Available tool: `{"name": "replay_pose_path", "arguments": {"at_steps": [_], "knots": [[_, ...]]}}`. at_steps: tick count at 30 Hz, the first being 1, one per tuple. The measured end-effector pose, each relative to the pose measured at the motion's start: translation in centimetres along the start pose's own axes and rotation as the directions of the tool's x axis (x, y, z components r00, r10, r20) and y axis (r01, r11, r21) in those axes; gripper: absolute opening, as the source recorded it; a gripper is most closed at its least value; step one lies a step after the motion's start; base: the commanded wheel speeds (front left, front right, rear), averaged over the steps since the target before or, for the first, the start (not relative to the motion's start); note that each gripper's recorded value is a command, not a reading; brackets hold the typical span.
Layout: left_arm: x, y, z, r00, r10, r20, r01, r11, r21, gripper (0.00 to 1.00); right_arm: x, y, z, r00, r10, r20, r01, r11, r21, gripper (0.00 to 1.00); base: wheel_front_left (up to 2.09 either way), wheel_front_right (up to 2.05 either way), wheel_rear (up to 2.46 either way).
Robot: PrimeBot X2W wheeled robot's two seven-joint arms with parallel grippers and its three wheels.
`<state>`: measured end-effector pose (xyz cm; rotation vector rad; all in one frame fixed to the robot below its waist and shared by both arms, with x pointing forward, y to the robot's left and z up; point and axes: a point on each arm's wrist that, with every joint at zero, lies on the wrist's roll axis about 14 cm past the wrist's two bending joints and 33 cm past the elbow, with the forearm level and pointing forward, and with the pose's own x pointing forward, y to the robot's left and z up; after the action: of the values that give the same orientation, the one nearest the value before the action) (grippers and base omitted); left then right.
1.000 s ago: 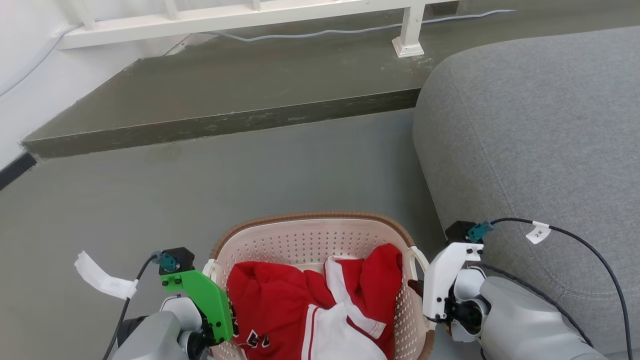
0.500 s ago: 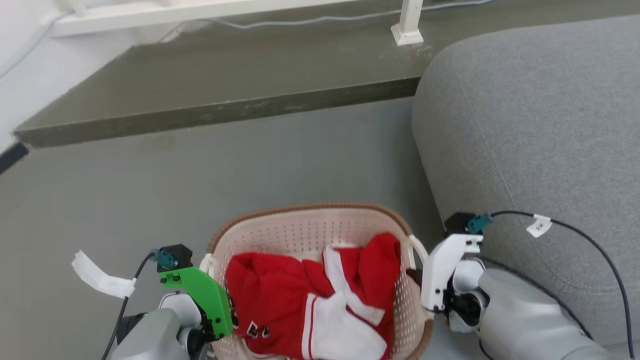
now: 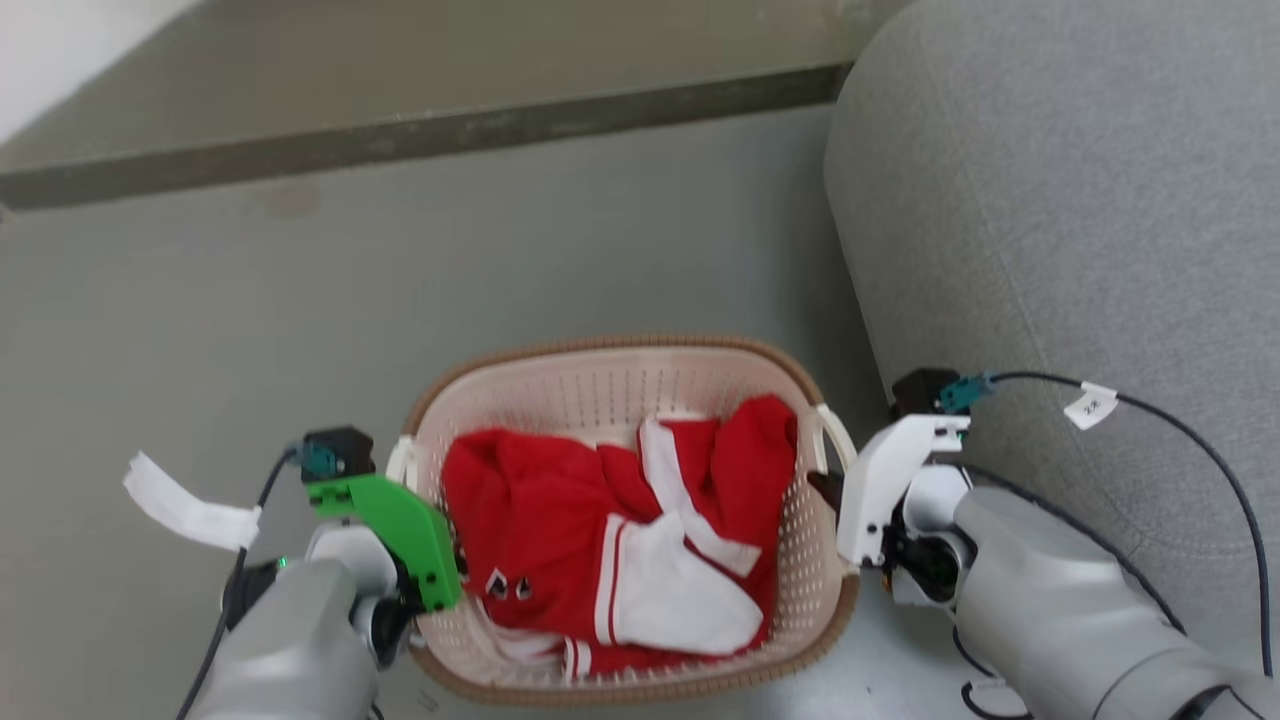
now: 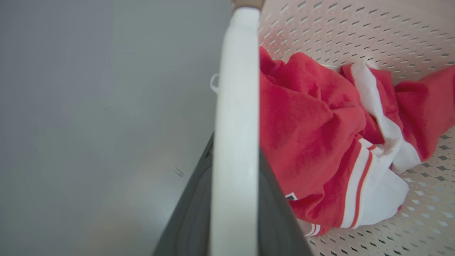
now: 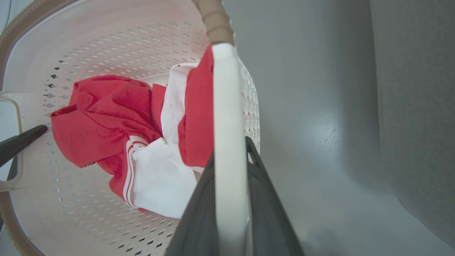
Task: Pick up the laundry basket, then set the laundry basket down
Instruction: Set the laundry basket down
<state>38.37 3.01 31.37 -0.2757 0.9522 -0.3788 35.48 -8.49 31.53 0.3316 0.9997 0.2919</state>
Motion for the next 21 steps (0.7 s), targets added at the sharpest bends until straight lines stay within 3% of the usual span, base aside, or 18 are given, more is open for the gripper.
{"name": "replay_pose_path", "arguments": {"at_steps": [21], "knots": [[6.5, 2.3, 1.6, 1.000, 0.004, 0.012, -0.004, 1.000, -0.019, 0.00, 5.4, -2.5, 2.6, 1.000, -0.016, 0.023, 0.015, 1.000, 0.017, 0.00, 0.00, 0.00, 0.00]]}}
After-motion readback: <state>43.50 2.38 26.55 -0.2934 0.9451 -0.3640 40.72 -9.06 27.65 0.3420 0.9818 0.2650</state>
